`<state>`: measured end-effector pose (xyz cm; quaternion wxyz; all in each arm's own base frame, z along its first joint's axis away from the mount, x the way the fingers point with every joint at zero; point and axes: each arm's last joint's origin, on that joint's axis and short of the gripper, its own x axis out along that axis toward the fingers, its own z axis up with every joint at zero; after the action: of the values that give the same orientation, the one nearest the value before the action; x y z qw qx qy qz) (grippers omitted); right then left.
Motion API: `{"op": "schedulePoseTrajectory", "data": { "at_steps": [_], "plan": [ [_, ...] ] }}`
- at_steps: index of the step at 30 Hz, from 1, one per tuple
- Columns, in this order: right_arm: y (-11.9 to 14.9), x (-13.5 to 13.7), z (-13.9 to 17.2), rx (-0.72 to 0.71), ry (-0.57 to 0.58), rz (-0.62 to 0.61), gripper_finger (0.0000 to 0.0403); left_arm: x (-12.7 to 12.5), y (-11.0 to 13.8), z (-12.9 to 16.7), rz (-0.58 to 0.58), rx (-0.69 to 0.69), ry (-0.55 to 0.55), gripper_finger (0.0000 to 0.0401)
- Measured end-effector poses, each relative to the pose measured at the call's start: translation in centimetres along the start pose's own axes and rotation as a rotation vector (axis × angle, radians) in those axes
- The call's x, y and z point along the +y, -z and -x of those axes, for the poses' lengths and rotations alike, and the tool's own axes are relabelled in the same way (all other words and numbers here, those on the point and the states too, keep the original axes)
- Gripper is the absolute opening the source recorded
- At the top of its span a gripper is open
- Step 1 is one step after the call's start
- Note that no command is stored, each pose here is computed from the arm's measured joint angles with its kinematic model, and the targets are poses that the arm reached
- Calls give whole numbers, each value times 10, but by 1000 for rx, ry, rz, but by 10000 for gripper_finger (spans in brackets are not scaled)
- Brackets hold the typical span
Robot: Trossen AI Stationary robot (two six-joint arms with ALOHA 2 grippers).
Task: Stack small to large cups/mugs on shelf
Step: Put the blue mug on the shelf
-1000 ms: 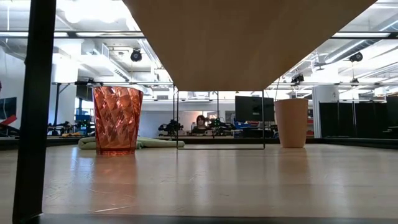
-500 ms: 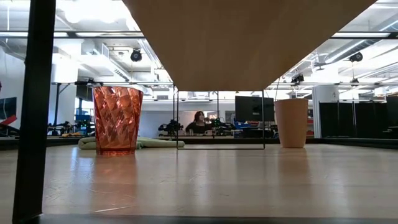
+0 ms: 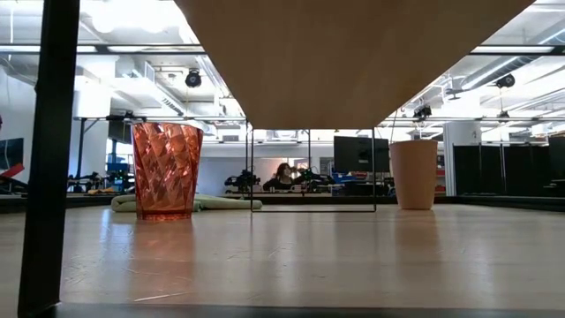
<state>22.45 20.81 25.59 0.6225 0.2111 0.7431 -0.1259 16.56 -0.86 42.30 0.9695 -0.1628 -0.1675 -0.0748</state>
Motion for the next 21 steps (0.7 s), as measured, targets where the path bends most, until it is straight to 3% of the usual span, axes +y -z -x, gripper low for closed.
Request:
{"op": "schedulePoseTrajectory", "data": {
  "at_steps": [6,14,18,21],
  "plan": [
    [-1,1,-1,11,-1,-46,79,-1,0,1,3,4,15,77],
    [-7,-4,6,94,-57,22,80,-2,0,1,4,7,28,77],
    [-7,-4,6,94,-64,113,80,-2,-1,2,3,2,30,77],
    [-7,-4,6,95,-63,104,80,-2,-1,2,2,0,32,77]
  ]
}}
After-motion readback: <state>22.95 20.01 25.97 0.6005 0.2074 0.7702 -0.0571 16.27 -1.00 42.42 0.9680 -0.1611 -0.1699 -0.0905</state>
